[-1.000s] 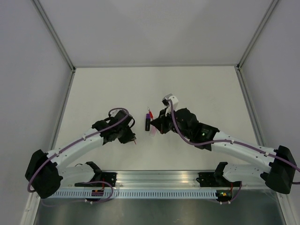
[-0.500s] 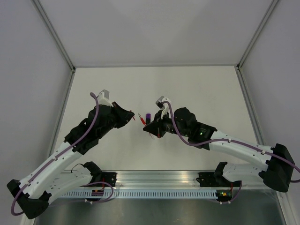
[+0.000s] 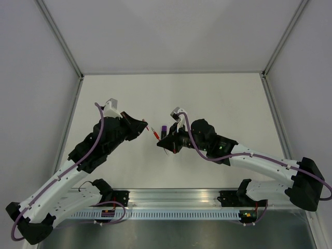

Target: Insert the pens into the pen caps

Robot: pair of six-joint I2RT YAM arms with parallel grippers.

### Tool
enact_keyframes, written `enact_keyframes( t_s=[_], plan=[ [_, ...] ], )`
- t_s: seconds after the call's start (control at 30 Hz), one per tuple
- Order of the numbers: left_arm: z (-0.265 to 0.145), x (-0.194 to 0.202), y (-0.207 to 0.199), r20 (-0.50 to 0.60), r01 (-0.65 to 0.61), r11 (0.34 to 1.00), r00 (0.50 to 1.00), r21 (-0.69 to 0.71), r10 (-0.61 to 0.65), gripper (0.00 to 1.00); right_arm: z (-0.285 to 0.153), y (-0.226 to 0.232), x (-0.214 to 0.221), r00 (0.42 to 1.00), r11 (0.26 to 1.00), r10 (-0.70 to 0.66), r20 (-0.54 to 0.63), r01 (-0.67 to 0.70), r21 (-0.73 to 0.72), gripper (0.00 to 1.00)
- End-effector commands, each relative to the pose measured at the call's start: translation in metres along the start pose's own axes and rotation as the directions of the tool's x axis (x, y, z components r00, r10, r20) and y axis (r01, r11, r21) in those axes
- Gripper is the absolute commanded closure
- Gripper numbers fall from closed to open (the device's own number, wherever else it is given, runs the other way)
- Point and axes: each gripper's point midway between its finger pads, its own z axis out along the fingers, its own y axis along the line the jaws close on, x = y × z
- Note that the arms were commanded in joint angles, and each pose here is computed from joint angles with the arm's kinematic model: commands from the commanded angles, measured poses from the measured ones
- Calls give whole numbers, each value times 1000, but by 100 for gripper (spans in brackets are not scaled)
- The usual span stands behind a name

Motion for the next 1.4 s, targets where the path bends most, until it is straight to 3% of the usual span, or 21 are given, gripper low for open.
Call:
enact_keyframes(
  t_s=[0.0,0.5,0.9,1.37],
  plan=[
    [-2,-8,-12,35,18,999,999,47,-20,98,4,7,-5,1000,999,11,28,-10,-36,100],
    [7,12,-7,-16,53,995,999,80,-52,98,6,9,-2,1000,999,21,19,-20,-46,100],
    [1,0,-9,26,72,995,997,76,-74,98,5,10,-3,999,998,29,24,-28,-49,100],
    [0,4,-13,0,109,989,994,96,-110,98,1,15,-5,999,998,27,30,-25,-60,100]
  ],
)
